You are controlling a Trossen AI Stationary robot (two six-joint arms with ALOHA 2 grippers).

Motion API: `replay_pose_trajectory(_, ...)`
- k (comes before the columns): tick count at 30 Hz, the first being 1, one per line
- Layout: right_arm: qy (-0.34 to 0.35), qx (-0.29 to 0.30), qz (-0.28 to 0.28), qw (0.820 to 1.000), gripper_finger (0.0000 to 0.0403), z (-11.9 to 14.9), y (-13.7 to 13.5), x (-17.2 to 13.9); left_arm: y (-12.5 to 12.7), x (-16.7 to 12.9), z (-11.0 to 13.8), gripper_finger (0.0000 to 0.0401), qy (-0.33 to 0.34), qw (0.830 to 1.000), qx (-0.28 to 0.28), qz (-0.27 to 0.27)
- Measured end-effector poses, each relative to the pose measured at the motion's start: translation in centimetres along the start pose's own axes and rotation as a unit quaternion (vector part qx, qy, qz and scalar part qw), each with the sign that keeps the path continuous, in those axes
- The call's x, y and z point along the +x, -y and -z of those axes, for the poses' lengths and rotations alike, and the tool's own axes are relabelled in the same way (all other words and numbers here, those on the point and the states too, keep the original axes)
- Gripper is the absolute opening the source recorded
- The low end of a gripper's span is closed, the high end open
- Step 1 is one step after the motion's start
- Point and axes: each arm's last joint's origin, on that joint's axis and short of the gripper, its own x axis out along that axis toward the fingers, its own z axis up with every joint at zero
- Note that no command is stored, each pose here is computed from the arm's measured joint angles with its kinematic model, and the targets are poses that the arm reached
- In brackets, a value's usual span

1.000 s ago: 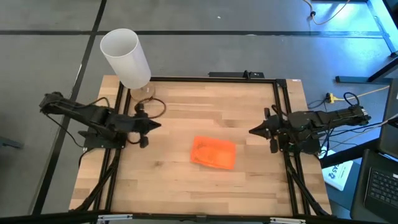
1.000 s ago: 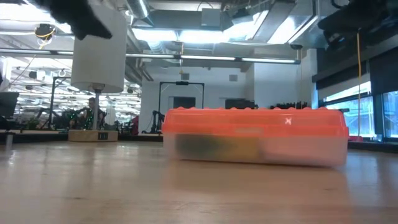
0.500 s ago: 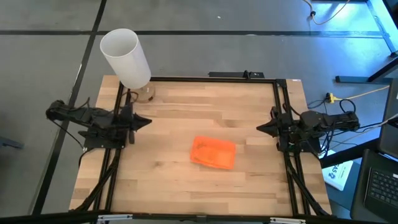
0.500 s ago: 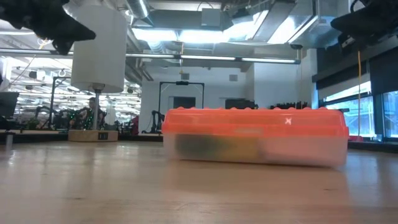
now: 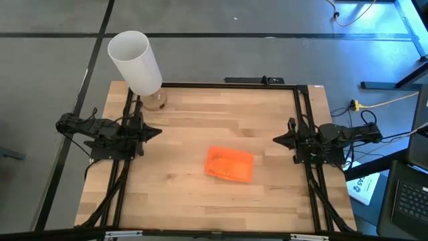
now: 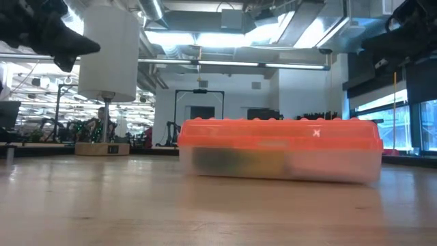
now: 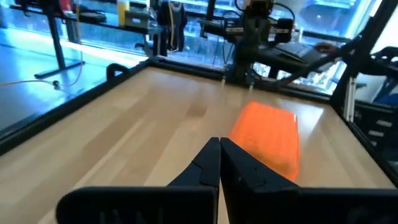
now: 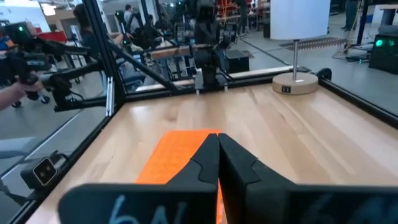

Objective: Pack school essentials
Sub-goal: Return to Home Position

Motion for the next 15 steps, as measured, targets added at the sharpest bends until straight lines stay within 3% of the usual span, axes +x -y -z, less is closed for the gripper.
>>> replay_pose_trajectory(9, -0.011, -0.004, 0.002, 1.000, 0.0005, 2.5, 0.2, 0.9, 0.1, 1.3, 2.5, 0.0000, -0.006, 0.999, 0.037, -0.001)
replay_pose_trajectory(15, -0.004, -0.035, -0.004, 0.999, 0.0005, 2.5, 0.2, 1.0, 0.1, 2.0, 3.6, 0.0000, 0.000, 0.999, 0.047, 0.003)
